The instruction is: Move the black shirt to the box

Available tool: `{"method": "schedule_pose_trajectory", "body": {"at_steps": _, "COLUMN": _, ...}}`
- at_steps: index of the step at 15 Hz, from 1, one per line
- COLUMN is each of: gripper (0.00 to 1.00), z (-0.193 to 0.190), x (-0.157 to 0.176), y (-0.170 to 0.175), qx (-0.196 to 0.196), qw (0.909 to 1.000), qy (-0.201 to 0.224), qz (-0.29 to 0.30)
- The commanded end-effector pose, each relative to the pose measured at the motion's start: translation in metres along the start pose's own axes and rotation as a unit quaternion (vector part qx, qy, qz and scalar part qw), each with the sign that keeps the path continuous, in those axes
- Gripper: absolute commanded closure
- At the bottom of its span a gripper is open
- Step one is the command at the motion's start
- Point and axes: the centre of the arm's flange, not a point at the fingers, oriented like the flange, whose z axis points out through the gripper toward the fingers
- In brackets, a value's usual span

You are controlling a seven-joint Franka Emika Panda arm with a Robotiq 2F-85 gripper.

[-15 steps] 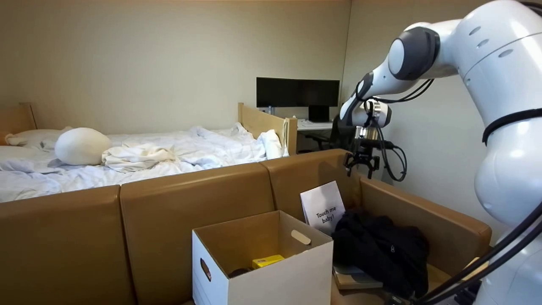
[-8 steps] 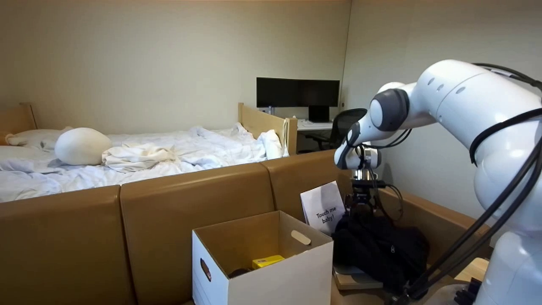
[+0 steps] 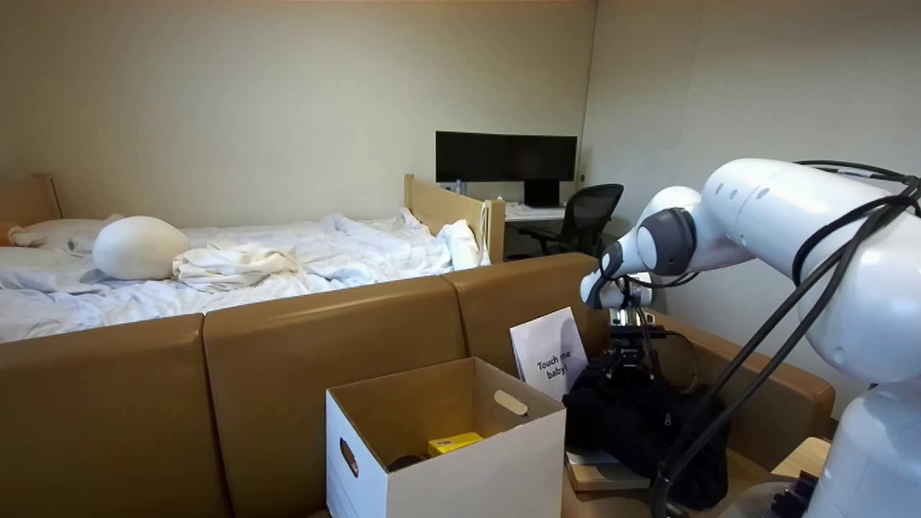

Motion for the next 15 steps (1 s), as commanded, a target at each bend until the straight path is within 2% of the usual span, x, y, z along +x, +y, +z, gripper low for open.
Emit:
{"method": "schedule_pose_trajectory", "body": {"at_steps": 1, "gripper": 0.27, "z": 0.003, "x": 0.021, "y": -0.021, "qx": 0.014, "qw": 0.9999, "qy": -0.007, "qz": 0.001}}
{"method": "schedule_pose_trajectory", "body": {"at_steps": 3, "gripper": 0.37, "z": 0.006, "x": 0.013, "y": -0.035, "qx": 0.021, "qw": 0.9997, "qy": -0.013, "qz": -0.004}}
{"method": "schedule_pose_trajectory", "body": {"at_steps": 4, "gripper": 0.45, "z": 0.009, "x": 0.009, "y": -0.043, "qx": 0.026, "qw": 0.9996, "qy": -0.014, "qz": -0.003}}
{"method": "schedule_pose_trajectory", "body": {"at_steps": 10, "gripper": 0.84, "z": 0.044, "x": -0.016, "y": -0.091, "qx": 0.039, "qw": 0.9973, "qy": -0.062, "qz": -0.011}}
{"method": "schedule_pose_trajectory", "body": {"at_steps": 12, "gripper": 0.96, "z": 0.044, "x": -0.022, "y": -0.101, "qx": 0.040, "qw": 0.9967, "qy": -0.070, "qz": -0.005}}
{"method": "schedule_pose_trajectory", "body": {"at_steps": 15, "gripper": 0.98, "z": 0.022, "x": -0.032, "y": -0.093, "qx": 0.026, "qw": 0.9934, "qy": -0.112, "qz": -0.006}}
